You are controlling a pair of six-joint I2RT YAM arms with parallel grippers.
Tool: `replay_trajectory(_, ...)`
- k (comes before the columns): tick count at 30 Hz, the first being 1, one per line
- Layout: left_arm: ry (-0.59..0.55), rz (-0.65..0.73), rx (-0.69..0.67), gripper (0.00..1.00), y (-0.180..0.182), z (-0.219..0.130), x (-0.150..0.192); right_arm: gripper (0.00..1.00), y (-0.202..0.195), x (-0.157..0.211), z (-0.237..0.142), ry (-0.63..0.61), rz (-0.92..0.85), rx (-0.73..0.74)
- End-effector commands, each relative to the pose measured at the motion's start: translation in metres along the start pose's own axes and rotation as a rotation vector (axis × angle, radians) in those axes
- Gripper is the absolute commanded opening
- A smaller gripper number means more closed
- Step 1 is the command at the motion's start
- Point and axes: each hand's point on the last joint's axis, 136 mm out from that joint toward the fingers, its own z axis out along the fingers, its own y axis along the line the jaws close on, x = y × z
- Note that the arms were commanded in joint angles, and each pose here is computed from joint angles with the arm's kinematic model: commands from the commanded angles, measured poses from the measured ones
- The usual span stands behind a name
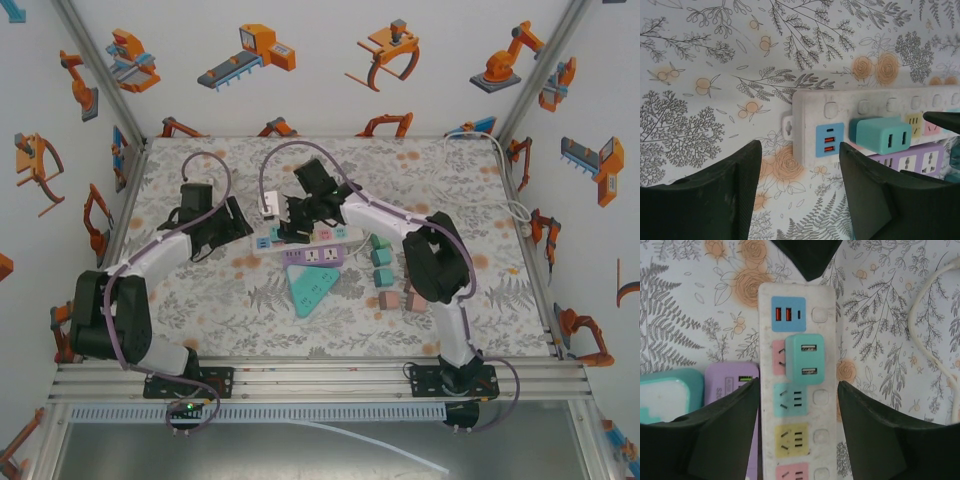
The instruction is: Pull the plug off the socket
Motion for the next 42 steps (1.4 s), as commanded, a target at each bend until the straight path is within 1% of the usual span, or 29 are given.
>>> replay_trajectory(1, 0.002, -0.03, 0.072, 0.54, -0.015, 0.007, -0.01, 0.55, -0.005, -0.008, 0.008, -0.04, -0.016, -0.02)
replay_trajectory(6, 0.072, -0.039, 0.092, 0.5, -0.017, 0.021, 0.0, 0.51, -0.006, -0.009, 0.019, -0.073, 0.012, -0.05)
replay_trajectory(8, 0.102, -0.039, 0.106, 0.47, -0.019, 0.026, 0.005, 0.48, -0.005, -0.009, 0.021, -0.078, 0.013, -0.056)
replay_trajectory(15, 0.179, -0.053, 0.127, 0.4, -0.022, 0.037, 0.018, 0.41, -0.002, -0.012, 0.02, -0.094, 0.022, -0.073)
replay_trajectory(21, 0.262, -0.016, 0.114, 0.33, -0.022, 0.044, 0.033, 0.36, -0.002, -0.015, 0.021, -0.109, 0.028, -0.076)
replay_trajectory(27, 0.327, 0.014, 0.07, 0.33, -0.014, 0.051, 0.05, 0.31, -0.006, -0.018, 0.021, -0.117, 0.044, -0.065)
replay_trajectory(34, 0.398, 0.104, -0.019, 0.36, -0.008, 0.057, 0.066, 0.24, -0.013, -0.032, 0.013, -0.139, 0.054, -0.054)
replay_trajectory(42, 0.408, 0.121, -0.083, 0.36, 0.002, 0.06, 0.073, 0.2, -0.021, -0.051, 0.0, -0.173, 0.049, -0.031)
